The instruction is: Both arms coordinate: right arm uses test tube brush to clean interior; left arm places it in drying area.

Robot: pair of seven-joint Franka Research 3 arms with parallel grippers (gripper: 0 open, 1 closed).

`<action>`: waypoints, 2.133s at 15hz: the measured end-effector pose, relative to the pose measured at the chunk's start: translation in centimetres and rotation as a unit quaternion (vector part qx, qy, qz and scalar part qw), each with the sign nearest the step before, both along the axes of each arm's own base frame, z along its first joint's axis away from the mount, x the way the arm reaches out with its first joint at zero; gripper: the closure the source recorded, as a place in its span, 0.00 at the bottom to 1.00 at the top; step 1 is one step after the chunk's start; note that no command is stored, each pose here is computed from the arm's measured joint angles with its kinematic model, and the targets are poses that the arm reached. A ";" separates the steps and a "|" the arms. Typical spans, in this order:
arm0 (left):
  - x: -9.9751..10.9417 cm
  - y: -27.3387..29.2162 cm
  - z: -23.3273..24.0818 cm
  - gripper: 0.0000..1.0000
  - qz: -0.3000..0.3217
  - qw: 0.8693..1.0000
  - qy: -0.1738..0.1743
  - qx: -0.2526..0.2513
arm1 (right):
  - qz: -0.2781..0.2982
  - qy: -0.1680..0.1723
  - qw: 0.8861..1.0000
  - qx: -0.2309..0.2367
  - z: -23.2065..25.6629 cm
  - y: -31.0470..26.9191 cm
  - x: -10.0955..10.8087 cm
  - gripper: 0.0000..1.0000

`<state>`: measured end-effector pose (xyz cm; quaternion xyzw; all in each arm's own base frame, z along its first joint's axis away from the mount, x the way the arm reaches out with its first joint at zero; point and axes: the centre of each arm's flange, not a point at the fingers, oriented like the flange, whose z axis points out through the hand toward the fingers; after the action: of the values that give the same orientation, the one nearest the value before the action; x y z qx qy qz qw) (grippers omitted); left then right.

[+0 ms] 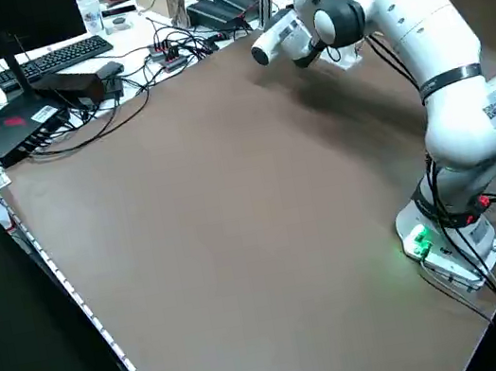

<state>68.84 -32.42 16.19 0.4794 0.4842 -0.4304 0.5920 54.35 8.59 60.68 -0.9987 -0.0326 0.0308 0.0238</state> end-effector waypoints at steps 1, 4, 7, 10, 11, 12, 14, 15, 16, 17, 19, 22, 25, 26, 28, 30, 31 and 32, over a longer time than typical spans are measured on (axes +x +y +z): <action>-0.1 0.0 -0.4 0.77 0.000 1.000 0.000 0.001 | 0.000 0.000 1.000 0.000 0.0 0.0 0.0 0.00; -0.4 0.0 -1.5 0.77 0.001 1.000 -0.004 0.003 | 0.001 0.000 1.000 0.000 0.0 0.1 0.0 0.00; -0.5 0.0 -2.1 0.77 0.002 1.000 -0.004 0.000 | 0.003 -0.001 1.000 0.000 0.0 0.3 0.0 0.00; -0.6 0.0 -2.5 0.77 0.002 1.000 -0.002 -0.001 | 0.003 -0.002 1.000 0.000 0.0 0.3 0.0 0.00; -0.7 0.0 -2.7 0.77 0.001 1.000 -0.002 -0.001 | 0.003 -0.002 1.000 0.000 0.0 0.3 0.0 0.00; -0.7 0.0 -2.8 0.77 0.001 1.000 -0.001 -0.001 | 0.003 -0.002 1.000 0.000 0.0 0.3 0.0 0.00; -0.9 -0.1 -3.0 0.77 -0.001 1.000 -0.003 -0.003 | 0.003 -0.003 1.000 0.000 0.1 0.3 0.0 0.00; -0.9 -0.2 -3.1 0.77 -0.001 1.000 -0.004 -0.006 | 0.003 -0.003 1.000 0.001 0.1 0.3 0.0 0.00; -0.9 -0.2 -3.2 0.77 0.000 1.000 -0.005 -0.009 | 0.003 -0.004 1.000 0.001 0.1 0.3 0.0 0.00; -1.0 -0.2 -3.2 0.77 0.002 1.000 -0.005 -0.013 | 0.003 -0.006 1.000 0.001 0.1 0.3 0.1 0.00; -1.0 -0.2 -3.2 0.77 0.002 1.000 -0.006 -0.015 | 0.003 -0.007 1.000 0.001 0.1 0.4 0.1 0.00; -0.9 -0.2 -3.2 0.77 0.002 1.000 -0.007 -0.016 | 0.003 -0.007 1.000 0.001 0.2 0.4 0.1 0.00; -0.9 -0.2 -3.2 0.77 0.002 1.000 -0.007 -0.016 | 0.003 -0.007 1.000 0.001 0.2 0.4 0.1 0.00; -0.9 -0.1 -3.2 0.77 0.003 1.000 -0.007 -0.016 | 0.004 -0.007 1.000 0.001 0.2 0.5 0.1 0.00; -0.8 -0.1 -3.5 0.77 0.010 1.000 -0.011 -0.019 | 0.005 -0.007 1.000 0.001 0.2 0.6 0.1 0.00; -0.9 0.0 -4.0 0.77 0.014 1.000 -0.013 -0.020 | 0.006 -0.007 1.000 0.001 0.2 0.7 0.0 0.00; -0.8 0.0 -4.0 0.77 0.016 1.000 -0.013 -0.021 | 0.007 -0.007 1.000 0.001 0.2 0.8 0.0 0.00; -0.5 0.1 -3.8 0.77 0.020 0.999 -0.014 -0.025 | 0.007 -0.007 1.000 0.001 0.2 0.8 0.0 0.00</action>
<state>68.29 -32.34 12.40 0.4611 0.4744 -0.4235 0.6189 54.36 9.44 60.83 -0.9986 -0.0399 0.0241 0.0245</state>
